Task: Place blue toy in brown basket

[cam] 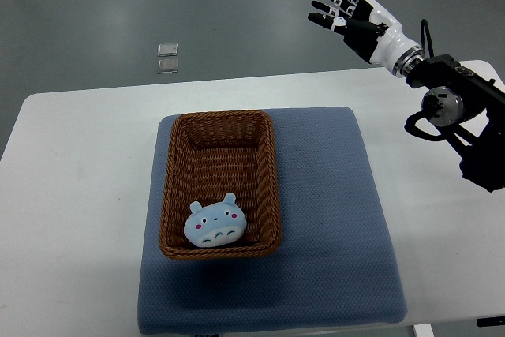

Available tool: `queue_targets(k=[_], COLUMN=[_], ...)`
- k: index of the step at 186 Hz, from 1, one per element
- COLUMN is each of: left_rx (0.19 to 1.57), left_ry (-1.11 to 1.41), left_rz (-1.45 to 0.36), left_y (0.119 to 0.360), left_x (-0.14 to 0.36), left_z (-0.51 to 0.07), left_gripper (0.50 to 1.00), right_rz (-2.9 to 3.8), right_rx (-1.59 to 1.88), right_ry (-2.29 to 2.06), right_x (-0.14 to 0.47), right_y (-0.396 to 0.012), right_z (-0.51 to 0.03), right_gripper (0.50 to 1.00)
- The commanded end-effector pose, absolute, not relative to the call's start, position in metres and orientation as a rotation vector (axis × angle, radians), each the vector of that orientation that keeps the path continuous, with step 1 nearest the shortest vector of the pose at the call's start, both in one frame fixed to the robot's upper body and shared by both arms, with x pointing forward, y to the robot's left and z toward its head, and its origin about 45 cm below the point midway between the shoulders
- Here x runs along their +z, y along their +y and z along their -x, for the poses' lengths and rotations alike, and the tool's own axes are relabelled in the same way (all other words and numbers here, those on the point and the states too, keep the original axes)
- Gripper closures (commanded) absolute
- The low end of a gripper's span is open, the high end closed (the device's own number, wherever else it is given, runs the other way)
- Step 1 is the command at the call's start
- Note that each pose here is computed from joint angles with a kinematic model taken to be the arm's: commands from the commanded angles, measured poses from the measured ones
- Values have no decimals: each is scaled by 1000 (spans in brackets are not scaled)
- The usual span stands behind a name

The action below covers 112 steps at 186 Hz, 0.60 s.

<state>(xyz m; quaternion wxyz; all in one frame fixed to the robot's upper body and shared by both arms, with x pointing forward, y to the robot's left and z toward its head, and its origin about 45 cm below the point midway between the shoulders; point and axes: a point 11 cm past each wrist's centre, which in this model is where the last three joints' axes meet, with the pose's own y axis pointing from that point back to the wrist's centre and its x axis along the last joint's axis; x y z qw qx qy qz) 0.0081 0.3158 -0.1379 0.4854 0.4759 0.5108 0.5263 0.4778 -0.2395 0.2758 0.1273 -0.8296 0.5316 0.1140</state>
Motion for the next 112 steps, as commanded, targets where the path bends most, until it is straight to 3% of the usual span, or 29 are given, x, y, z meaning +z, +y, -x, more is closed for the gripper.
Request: queue_targets(k=[1,58,112], left_rx=[1282,1275,1279], left_ry=[1244,1246,1245], left_rz=[-1158,-1155,-1158], left_y=[316,314,315], left_x=[-138,-138,-138], left_z=[-8,-8,-8], left_gripper=[500,500,500], right_rz=[2297,2061,2036], right_rx=[428,723,842], right_ry=[1550,1539,1438], right_x=[265,225,188], right_y=[-249,-268,-253], right_z=[-473,-456,-438], right_gripper=[572,570,570])
